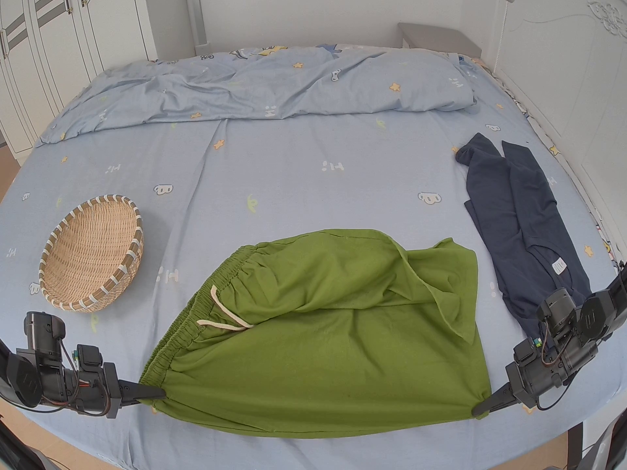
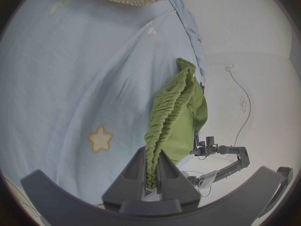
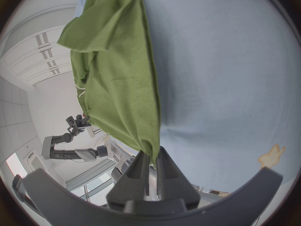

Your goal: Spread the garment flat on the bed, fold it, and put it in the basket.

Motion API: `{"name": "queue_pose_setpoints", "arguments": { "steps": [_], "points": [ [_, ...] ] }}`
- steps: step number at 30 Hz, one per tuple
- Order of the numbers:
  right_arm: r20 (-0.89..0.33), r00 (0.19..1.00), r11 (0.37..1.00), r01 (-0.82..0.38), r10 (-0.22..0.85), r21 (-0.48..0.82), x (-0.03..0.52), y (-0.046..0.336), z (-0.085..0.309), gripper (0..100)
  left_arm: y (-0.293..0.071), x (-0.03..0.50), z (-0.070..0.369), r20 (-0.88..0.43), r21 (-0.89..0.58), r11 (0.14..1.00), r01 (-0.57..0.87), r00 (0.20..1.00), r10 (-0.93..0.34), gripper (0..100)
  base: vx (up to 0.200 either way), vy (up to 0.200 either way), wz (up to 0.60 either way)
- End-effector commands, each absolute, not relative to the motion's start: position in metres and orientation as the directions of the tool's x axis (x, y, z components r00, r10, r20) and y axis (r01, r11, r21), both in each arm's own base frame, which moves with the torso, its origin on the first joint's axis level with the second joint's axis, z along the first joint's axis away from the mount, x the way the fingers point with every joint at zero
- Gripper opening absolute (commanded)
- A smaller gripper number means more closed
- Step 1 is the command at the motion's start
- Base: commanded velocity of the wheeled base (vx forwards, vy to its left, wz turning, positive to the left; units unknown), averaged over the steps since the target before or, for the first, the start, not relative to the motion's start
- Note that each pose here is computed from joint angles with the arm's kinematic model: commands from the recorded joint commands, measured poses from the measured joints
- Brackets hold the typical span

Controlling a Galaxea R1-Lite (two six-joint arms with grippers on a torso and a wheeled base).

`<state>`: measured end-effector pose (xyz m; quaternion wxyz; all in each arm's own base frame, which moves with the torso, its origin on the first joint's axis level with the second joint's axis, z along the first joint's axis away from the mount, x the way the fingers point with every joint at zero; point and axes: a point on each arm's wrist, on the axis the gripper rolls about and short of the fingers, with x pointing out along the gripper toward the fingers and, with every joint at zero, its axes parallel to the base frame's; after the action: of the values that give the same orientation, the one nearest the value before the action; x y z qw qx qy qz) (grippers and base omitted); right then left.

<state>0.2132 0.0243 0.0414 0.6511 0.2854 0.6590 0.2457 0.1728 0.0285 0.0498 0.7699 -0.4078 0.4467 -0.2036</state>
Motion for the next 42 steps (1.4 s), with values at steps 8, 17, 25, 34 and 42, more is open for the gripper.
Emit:
{"name": "queue_pose_setpoints", "arguments": {
  "steps": [8,17,25,34,42],
  "points": [
    [-0.786,-0.023,0.786,0.071,0.617,0.615,0.199,0.020,0.044,0,0.017,0.131,0.029,-0.593,-0.755,0.655,-0.003,0.427,-0.683,0,0.000,0.000,0.00],
    [-0.802,-0.027,0.800,0.095,0.597,0.592,0.195,0.016,0.041,0,0.018,0.127,0.012,-0.684,-0.683,0.730,-0.007,0.357,-0.636,0,0.000,0.000,0.00],
    [-0.801,-0.024,0.800,0.088,0.598,0.594,0.195,0.016,0.041,100,0.017,0.127,0.012,-0.684,-0.682,0.732,0.005,0.352,-0.639,100,0.000,0.000,0.00],
    [-0.783,0.125,0.791,-0.019,0.609,0.612,0.181,0.015,0.066,100,0.020,0.129,0.028,-0.655,-0.669,0.742,0.040,0.441,-0.614,100,0.000,0.000,0.00],
    [-0.681,0.415,0.795,-0.238,0.603,0.558,0.167,0.015,0.125,100,0.008,0.159,0.113,-0.476,-0.752,0.655,0.076,0.625,-0.619,100,0.000,0.000,0.00]
  ]
}}
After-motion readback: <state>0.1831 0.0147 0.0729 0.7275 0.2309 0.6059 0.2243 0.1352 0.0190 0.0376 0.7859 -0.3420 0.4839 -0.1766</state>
